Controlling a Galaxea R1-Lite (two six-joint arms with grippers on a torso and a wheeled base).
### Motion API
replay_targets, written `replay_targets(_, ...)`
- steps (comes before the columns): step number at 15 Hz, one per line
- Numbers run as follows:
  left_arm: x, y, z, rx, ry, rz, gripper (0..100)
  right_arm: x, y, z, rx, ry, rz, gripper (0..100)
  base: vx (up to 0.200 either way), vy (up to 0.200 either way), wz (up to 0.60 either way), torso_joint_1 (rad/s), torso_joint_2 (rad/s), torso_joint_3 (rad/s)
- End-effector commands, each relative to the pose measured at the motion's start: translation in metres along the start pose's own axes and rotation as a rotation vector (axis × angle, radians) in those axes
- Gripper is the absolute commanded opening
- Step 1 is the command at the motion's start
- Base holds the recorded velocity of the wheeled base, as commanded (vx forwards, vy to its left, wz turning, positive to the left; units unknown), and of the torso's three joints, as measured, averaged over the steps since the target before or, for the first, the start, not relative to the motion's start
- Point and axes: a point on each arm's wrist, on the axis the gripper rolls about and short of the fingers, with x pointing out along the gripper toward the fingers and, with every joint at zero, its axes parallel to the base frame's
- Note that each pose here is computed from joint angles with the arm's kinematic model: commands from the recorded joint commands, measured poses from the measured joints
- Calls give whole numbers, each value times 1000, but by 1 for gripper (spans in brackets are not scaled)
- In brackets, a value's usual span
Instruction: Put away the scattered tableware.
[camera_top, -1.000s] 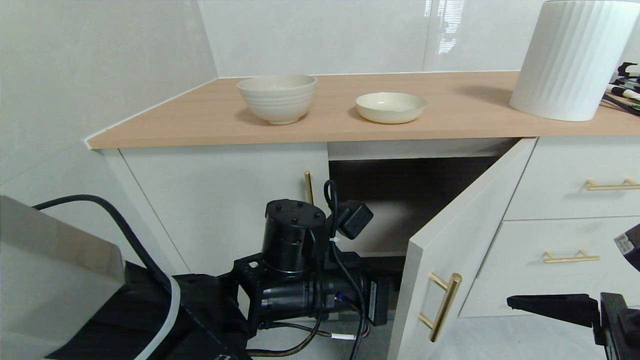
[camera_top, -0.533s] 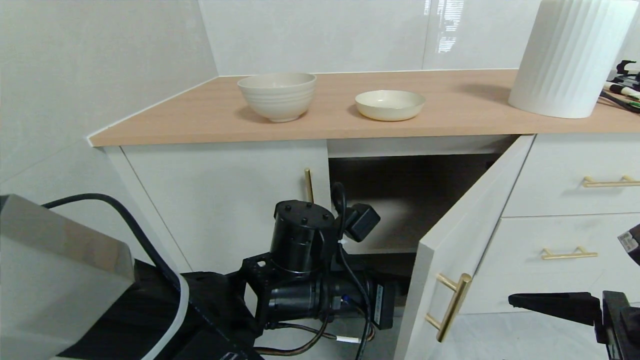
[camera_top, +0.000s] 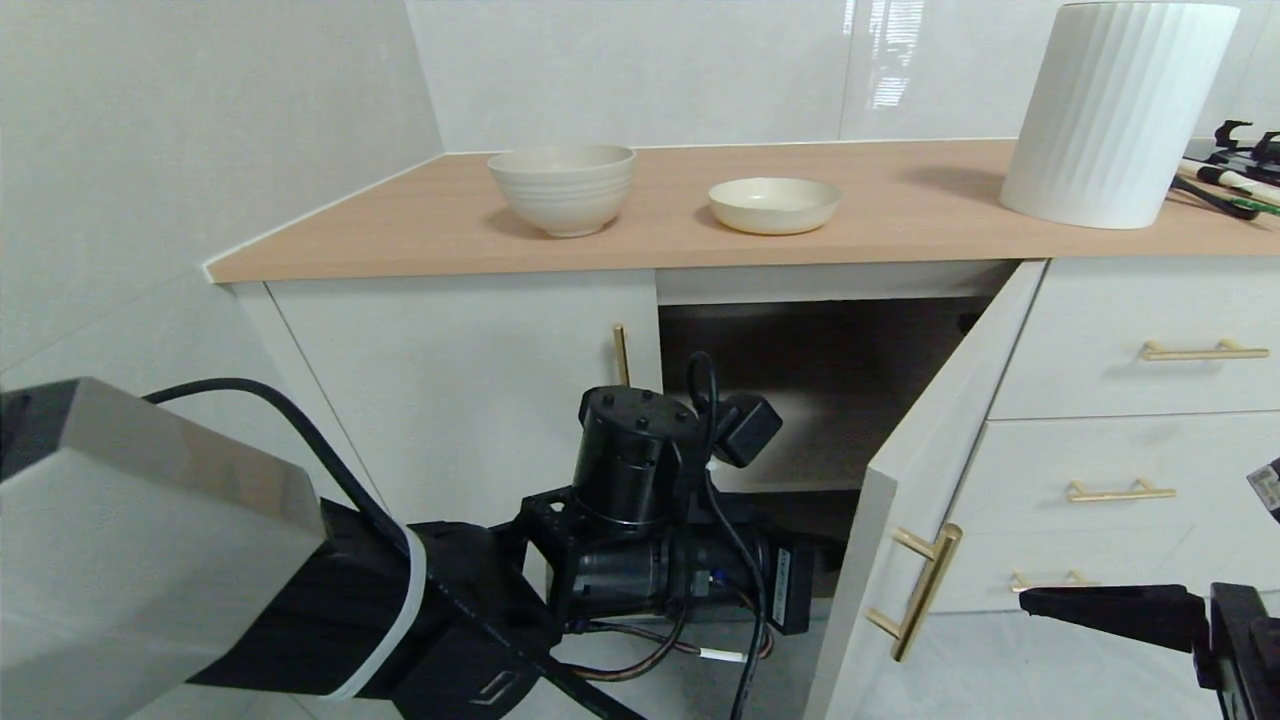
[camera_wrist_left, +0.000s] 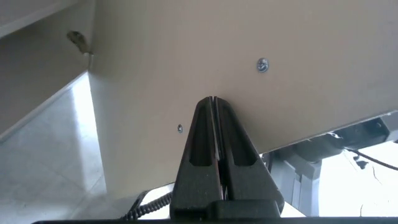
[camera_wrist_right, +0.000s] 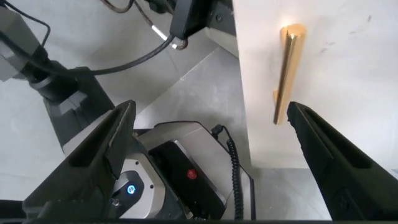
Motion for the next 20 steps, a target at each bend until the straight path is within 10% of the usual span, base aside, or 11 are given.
replay_targets(1,1,1,0,-1,-1,2,0,-2,1,1,-3,-10,6,100,0,0,0,0,0,0)
replay_targets(7,13,-11,-1,16,7,-34,0,-19,9,2,-27,-59,184,100,-100,0,0,1,1,1)
replay_targets(12,65,-65,-5,74,26,-93,0,-32,15,0,-50,-78,359,100,0,0,0,0,0,0)
replay_targets(17,30,-58,13,40,-30,-37,0,-20,12,0,-28,-40,332,100,0,0,0,0,0,0)
replay_targets(20,-21,-33,28,10,-89,56,0,-5,4,4,-10,-31,278,100,0,0,0,0,0,0)
